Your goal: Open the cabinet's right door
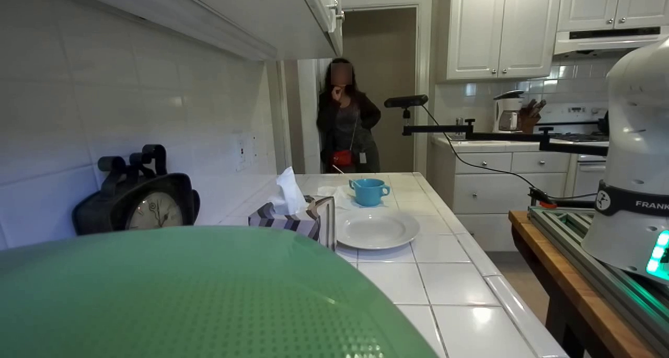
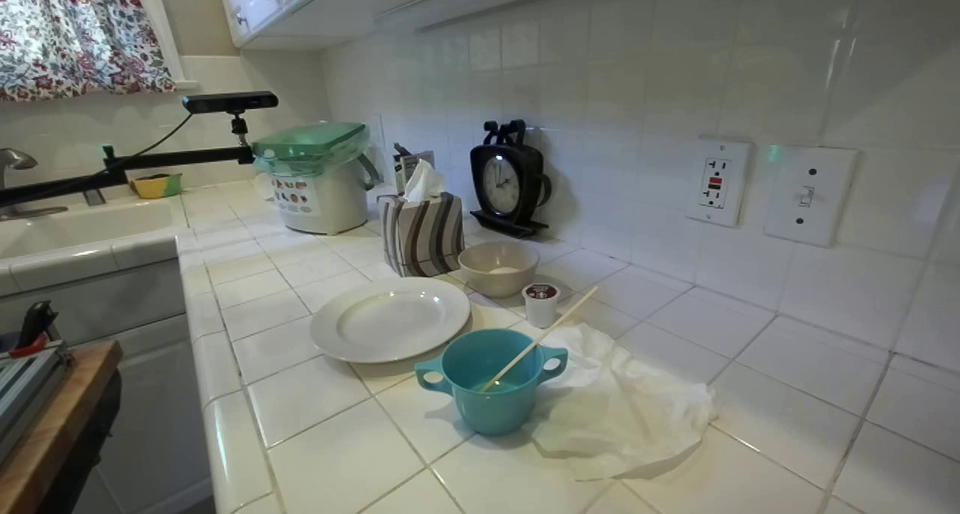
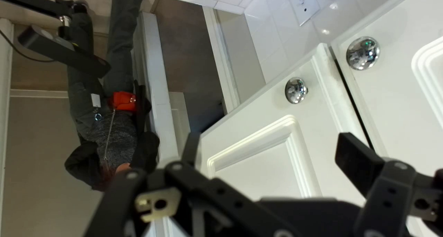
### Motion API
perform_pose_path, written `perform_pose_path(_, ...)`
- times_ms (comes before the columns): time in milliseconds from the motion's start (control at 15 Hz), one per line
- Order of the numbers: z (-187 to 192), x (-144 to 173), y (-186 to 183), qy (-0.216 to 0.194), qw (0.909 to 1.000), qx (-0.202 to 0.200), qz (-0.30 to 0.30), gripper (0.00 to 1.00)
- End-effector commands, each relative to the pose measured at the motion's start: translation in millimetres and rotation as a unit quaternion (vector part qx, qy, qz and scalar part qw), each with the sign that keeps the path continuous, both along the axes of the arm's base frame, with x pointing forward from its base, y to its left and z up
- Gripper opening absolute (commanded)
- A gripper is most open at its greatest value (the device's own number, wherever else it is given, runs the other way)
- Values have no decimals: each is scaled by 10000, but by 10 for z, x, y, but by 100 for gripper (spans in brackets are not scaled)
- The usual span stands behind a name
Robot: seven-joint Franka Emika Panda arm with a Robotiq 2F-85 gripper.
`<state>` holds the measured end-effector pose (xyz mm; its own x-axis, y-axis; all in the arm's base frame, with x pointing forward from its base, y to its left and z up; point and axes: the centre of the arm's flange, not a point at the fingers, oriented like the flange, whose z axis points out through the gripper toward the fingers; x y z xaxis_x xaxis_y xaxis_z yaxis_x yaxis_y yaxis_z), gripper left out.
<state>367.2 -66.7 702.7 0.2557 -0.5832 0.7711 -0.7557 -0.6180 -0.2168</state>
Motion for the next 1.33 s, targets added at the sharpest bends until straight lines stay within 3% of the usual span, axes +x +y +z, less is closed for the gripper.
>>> perform_pose_path(0,0,0,0,0,10000,0,0,100)
perform_pose_path(667,0,0,0,0,10000,0,0,100)
perform_pose_path(1267,-439,331,-199,405,9982,-41,-448,100)
